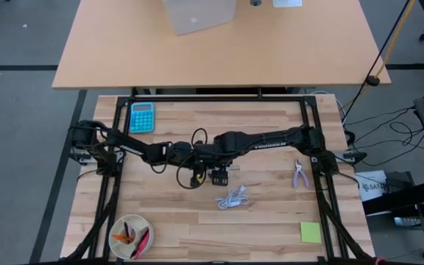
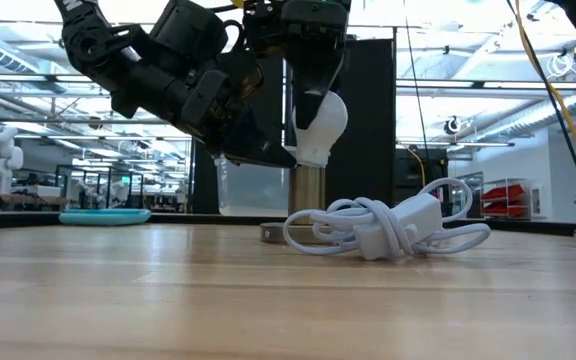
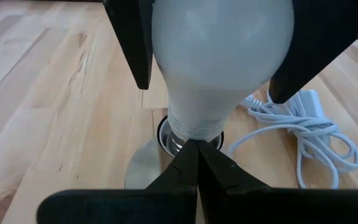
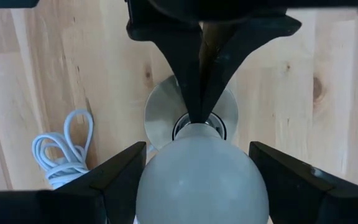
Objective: Screw lightbulb
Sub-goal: Insert the light bulb into the lamp
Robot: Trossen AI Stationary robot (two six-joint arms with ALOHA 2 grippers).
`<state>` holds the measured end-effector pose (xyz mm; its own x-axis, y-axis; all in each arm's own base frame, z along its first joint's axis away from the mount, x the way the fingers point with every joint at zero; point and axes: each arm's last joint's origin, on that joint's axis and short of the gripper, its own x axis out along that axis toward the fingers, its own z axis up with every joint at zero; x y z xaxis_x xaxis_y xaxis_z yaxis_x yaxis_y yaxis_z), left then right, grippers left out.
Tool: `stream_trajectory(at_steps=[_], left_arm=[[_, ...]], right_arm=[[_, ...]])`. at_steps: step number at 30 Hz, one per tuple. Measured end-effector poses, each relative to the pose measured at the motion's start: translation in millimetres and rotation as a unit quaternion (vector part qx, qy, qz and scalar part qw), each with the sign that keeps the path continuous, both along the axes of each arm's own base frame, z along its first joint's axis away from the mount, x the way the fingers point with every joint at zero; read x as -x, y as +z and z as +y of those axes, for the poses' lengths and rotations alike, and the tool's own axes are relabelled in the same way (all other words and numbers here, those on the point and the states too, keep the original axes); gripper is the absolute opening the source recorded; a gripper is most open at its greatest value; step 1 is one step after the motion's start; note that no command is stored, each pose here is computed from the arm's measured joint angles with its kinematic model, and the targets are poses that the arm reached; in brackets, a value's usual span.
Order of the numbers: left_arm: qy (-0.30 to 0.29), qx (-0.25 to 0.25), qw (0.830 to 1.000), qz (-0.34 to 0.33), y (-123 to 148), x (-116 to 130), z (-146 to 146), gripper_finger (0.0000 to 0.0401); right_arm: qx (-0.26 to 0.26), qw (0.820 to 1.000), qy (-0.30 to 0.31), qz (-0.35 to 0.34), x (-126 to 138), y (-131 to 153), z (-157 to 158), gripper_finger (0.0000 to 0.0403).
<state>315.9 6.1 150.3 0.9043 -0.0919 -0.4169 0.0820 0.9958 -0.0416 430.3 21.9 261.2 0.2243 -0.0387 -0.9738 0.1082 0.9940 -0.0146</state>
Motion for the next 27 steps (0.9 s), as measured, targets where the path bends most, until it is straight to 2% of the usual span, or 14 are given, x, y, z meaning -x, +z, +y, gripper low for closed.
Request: stream_trajectory(at_steps=[11,27], left_arm=[[0.001,0.001,1.000,0.001,-0.1,0.2,0.0,0.0000],[0.002,0.026,0.999,0.019,3.2,3.5,8.0,0.0000]], right_arm=[[-0.023,0.999,-0.020,-0.023,-5.1,0.6,-9.8,0.0265],[-0.024,0.999,-0.036,-0.028,-6.3,0.2,-10.5,0.0265]])
